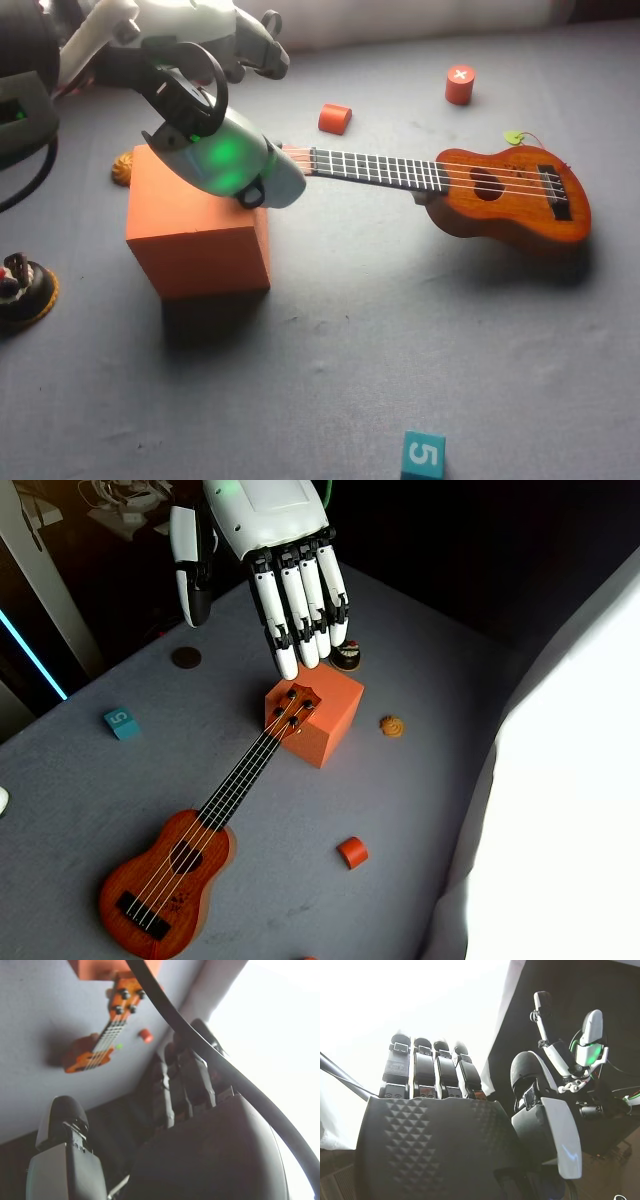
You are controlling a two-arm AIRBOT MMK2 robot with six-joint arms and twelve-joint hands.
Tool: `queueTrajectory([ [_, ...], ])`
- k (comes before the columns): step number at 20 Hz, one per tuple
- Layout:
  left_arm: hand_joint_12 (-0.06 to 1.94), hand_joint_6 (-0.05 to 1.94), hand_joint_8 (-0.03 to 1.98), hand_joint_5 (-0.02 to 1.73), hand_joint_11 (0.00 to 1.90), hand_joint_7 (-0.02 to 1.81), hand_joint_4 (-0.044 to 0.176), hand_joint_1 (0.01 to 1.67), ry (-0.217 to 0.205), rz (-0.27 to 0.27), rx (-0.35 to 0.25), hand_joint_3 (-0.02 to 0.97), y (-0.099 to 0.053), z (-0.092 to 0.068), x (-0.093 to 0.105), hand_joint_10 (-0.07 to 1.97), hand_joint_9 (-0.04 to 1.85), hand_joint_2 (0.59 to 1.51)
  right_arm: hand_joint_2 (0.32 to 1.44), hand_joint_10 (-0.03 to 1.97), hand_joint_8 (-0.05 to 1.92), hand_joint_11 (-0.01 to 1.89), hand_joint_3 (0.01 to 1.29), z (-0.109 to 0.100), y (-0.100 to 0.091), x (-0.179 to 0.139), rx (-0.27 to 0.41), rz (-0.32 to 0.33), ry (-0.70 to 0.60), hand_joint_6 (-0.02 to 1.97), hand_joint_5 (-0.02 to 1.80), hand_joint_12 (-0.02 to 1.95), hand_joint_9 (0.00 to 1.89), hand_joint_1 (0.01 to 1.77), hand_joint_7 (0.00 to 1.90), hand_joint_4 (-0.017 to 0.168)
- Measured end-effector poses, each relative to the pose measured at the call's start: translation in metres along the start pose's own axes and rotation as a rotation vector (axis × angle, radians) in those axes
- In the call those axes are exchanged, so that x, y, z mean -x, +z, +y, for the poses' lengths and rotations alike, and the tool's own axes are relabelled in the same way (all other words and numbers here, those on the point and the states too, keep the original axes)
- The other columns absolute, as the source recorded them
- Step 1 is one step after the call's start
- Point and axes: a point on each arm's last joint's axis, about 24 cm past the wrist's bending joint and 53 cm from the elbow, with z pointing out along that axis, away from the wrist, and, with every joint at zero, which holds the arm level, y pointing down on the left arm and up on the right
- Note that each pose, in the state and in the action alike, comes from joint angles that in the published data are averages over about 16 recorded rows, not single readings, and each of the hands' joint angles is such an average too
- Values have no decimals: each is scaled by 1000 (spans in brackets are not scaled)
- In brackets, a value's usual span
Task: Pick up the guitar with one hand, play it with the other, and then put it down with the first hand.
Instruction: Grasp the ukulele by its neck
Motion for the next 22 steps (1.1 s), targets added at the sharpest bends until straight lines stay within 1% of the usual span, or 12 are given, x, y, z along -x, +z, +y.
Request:
queueTrajectory([
  [6,548,6,-2,108,61,172,61,289,-18,5,28,18,-1,5,-1,13,196,1177,1330,136,8,21,44,1,0,-1,2,1,2,73,37,243,21,71,83,-3],
  [9,511,2,-5,85,48,140,60,298,-20,-3,30,18,-1,3,0,12,161,1177,1327,129,6,20,40,1,0,-1,3,1,9,71,45,209,22,70,91,-3],
  [11,439,-3,-6,49,26,91,57,313,-20,-8,27,19,0,-1,-1,12,106,1177,1316,139,7,20,39,2,0,-1,6,-1,15,73,50,206,24,70,102,-3],
  [13,359,-11,-14,32,16,61,56,370,-16,-11,19,7,2,-7,-2,4,75,1164,1321,125,-4,19,21,4,0,0,11,-3,23,61,54,161,26,68,107,-3],
  [15,289,-12,-16,25,16,49,53,457,-10,-15,7,7,5,-15,-5,5,60,1138,1326,100,-9,19,18,5,0,0,18,-4,34,53,59,87,27,68,104,-3],
  [17,223,-11,-16,21,16,41,46,559,0,-18,-11,6,9,-24,-9,7,49,1115,1326,88,-9,18,19,7,0,0,25,-3,46,52,63,55,27,66,102,-3],
  [22,78,-11,-15,17,16,23,31,828,27,-11,-60,2,22,-51,-27,7,24,1058,1324,70,-9,17,19,11,-1,1,44,-4,74,52,71,7,26,62,96,-3],
])
